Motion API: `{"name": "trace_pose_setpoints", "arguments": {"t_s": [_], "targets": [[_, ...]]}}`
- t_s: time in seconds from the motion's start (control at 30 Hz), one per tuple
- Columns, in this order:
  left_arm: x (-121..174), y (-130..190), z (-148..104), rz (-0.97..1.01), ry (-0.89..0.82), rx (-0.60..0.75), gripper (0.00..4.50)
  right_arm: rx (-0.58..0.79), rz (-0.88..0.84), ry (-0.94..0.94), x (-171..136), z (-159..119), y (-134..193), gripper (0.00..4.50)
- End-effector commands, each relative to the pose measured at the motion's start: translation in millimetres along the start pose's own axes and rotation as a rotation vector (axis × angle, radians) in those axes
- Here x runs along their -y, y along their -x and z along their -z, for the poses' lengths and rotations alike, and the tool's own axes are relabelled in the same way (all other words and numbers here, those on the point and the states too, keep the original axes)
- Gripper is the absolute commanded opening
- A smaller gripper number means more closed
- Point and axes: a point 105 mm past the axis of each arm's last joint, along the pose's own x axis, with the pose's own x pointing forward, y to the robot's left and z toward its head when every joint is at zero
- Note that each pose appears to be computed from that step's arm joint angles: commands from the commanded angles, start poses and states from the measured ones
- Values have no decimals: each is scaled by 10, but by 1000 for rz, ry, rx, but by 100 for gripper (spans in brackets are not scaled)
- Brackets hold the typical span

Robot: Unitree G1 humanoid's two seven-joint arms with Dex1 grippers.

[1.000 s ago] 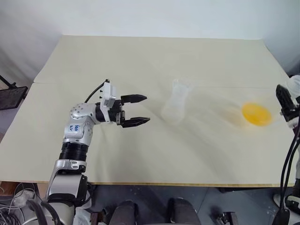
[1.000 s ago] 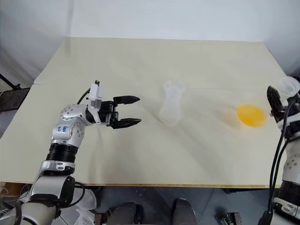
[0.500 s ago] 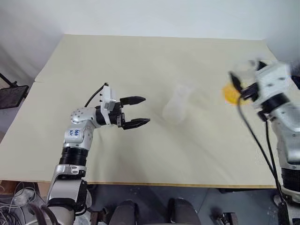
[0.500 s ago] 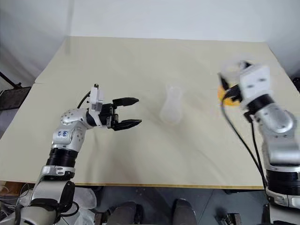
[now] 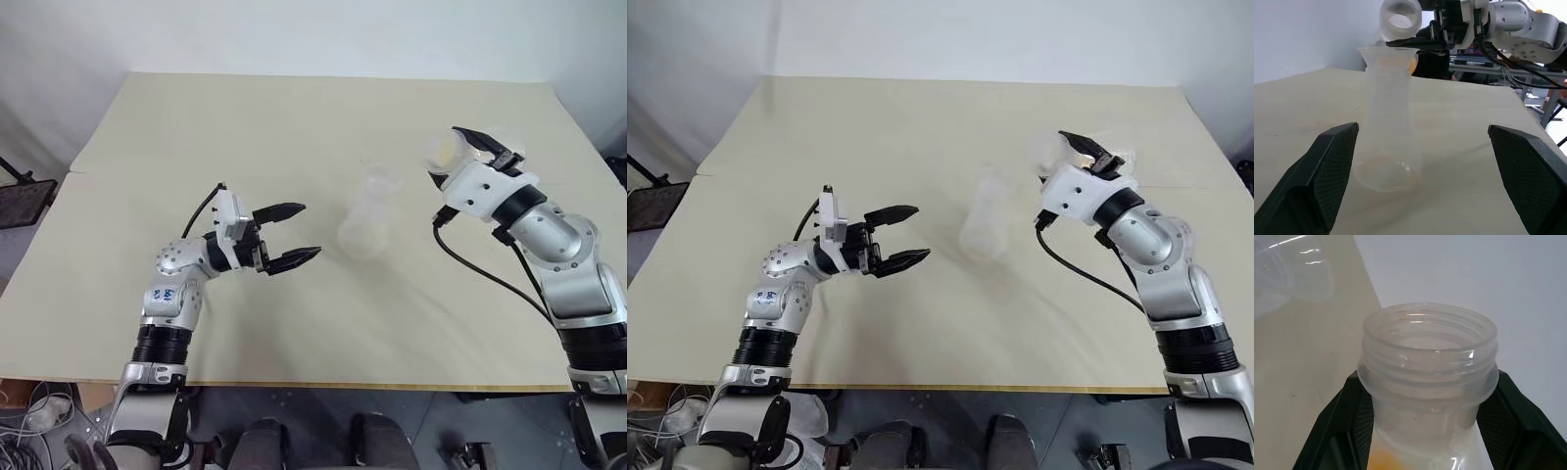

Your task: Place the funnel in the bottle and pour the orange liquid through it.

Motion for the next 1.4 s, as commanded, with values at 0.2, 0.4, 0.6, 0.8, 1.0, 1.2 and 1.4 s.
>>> {"name": "trace_pose_setpoints", "arguments": {"t_s": [0.2,0.4,0.6,0.8,1.0,1.2,1.4], "targets": [[3,-37,-124,-38,-82,37,450,19,30,146,114,-143,-141,245],[18,-69,-157,-88,-88,82,450,58,22,286,126,-261,-214,245],[67,-74,-124,-89,-79,76,450,96,16,357,113,-358,-265,245],[92,-75,-115,-94,-79,76,450,110,32,391,134,-396,-285,245],[101,-76,-115,-99,-79,76,450,115,36,421,141,-402,-302,245],[106,-82,-105,-97,-80,74,450,123,27,440,126,-417,-303,245],[115,-86,-104,-93,-78,75,450,150,47,508,151,-454,-308,245]]}}
